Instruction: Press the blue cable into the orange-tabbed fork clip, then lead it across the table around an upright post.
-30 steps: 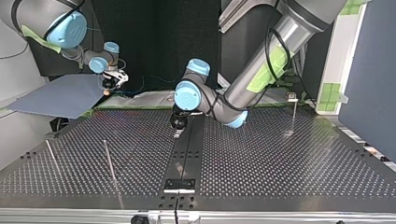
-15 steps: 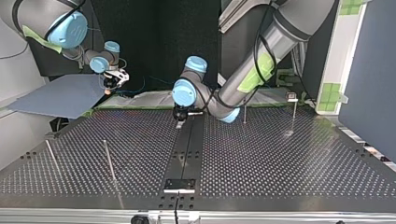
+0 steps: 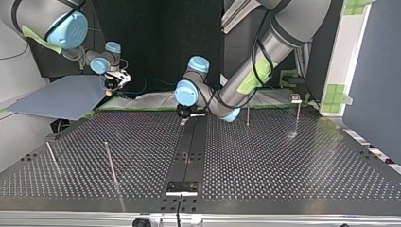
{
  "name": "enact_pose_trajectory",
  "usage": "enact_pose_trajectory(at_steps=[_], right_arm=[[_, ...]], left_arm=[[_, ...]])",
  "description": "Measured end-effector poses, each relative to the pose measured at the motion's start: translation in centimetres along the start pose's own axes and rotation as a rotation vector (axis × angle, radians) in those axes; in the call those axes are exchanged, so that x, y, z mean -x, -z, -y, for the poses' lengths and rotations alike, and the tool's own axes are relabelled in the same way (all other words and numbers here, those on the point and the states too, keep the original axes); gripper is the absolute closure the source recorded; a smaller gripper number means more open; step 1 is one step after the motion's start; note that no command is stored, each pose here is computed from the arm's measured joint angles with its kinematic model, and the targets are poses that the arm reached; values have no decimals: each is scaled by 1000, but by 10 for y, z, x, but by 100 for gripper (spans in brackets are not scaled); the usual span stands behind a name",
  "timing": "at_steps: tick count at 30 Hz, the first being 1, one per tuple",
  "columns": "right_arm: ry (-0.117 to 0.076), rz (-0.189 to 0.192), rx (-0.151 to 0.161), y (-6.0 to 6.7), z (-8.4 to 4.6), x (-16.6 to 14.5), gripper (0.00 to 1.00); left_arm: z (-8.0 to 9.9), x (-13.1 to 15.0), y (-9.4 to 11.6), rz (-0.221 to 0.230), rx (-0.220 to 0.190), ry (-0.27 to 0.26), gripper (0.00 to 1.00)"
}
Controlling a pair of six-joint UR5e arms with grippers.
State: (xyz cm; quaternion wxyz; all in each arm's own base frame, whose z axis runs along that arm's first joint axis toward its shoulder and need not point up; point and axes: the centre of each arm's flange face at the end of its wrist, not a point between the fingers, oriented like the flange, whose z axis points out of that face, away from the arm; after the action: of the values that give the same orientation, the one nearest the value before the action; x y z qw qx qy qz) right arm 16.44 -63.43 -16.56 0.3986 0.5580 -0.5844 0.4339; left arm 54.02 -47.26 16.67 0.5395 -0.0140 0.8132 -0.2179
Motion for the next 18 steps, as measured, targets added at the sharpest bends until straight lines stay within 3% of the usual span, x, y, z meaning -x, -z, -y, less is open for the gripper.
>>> enact_pose_trajectory(at_steps=[6, 11, 18], right_arm=[[22, 45, -12, 12, -14, -13, 100], [24, 85, -25, 26, -15, -19, 100], [24, 142, -25, 49, -16, -5, 100]], left_arm=[[0, 0, 0, 0, 0, 0, 1], [0, 0, 0, 0, 0, 0, 1], [0, 0, 0, 0, 0, 0, 1]])
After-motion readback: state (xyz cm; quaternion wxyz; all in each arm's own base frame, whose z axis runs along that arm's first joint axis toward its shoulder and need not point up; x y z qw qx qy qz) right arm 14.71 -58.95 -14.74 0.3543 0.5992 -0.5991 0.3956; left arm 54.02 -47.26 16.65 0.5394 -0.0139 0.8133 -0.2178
